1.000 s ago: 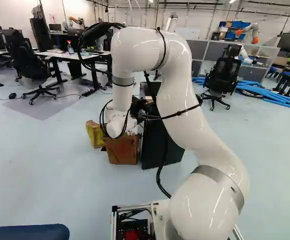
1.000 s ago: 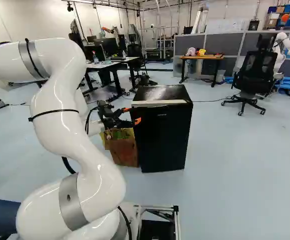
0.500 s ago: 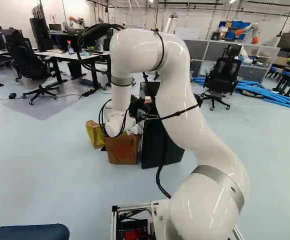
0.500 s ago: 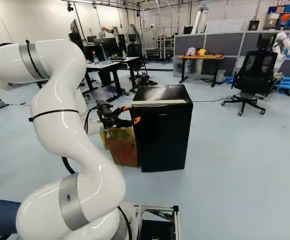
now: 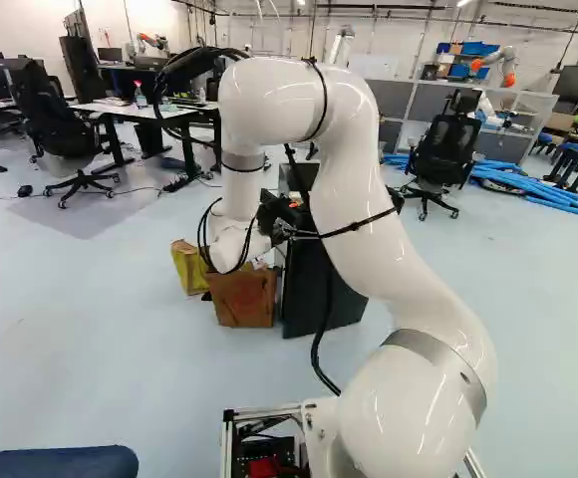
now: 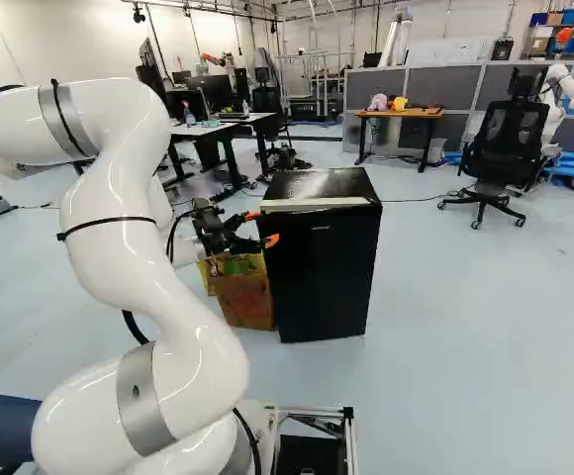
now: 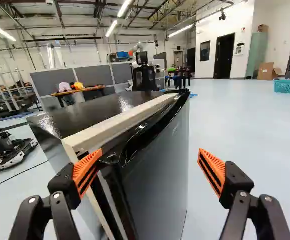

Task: Grab a drink from the fridge

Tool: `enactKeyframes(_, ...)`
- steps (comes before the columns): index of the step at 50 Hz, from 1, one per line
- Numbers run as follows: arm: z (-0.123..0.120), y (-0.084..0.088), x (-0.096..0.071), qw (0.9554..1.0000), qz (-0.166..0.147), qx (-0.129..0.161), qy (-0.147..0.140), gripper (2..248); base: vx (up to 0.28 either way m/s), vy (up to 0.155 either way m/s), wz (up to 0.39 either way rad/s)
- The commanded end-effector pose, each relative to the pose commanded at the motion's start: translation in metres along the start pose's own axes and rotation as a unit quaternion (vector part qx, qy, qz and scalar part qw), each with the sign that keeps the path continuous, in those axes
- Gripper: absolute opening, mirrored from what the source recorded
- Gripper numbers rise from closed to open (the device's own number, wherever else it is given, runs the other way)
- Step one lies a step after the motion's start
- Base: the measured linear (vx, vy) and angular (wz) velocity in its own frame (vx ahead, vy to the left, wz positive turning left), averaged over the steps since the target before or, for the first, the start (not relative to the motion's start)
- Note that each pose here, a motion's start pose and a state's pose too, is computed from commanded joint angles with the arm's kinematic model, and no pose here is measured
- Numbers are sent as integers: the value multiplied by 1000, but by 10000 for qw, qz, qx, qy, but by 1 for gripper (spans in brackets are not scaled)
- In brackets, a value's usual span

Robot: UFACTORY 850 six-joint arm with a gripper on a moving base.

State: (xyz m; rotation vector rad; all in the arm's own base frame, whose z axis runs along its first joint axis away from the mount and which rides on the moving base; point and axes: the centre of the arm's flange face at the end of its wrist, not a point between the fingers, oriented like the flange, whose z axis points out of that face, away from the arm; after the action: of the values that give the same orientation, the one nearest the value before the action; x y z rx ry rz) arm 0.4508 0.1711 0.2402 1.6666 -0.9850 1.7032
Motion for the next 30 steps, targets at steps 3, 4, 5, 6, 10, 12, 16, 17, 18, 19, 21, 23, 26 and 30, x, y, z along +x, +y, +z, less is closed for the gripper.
enactKeyframes(3, 0, 1, 0, 10000, 2, -32, 0, 247, 0, 0, 0)
enactKeyframes(4, 0, 1, 0, 10000, 2, -43, 0, 247, 0, 0, 0)
enactKeyframes(5, 0, 1, 0, 10000, 3, -54, 0, 247, 0, 0, 0)
enactKeyframes(6, 0, 1, 0, 10000, 3, -65, 0, 247, 0, 0, 0)
enactKeyframes(10, 0, 2, 0, 9999, 5, -109, 0, 247, 0, 0, 0)
enactKeyframes(12, 0, 2, 0, 9999, 6, -130, 0, 247, 0, 0, 0)
enactKeyframes(16, 0, 3, 0, 9998, 8, -174, 0, 247, 0, 0, 0)
enactKeyframes(17, 0, 4, 0, 9998, 8, -184, 0, 247, 0, 0, 0)
enactKeyframes(18, 0, 4, 0, 9998, 7, -194, 0, 247, 0, 0, 0)
enactKeyframes(19, 0, 4, 0, 9998, 6, -204, -1, 247, 0, 0, 0)
enactKeyframes(21, -1, 5, 0, 9997, 2, -224, -1, 247, 0, 0, 0)
enactKeyframes(23, -1, 6, 0, 9997, -4, -242, -2, 247, 0, 0, 0)
enactKeyframes(26, -2, 8, 0, 9996, -16, -268, -3, 247, 0, 0, 0)
enactKeyframes(30, -3, 11, 0, 9995, -34, -302, -5, 247, 0, 0, 0)
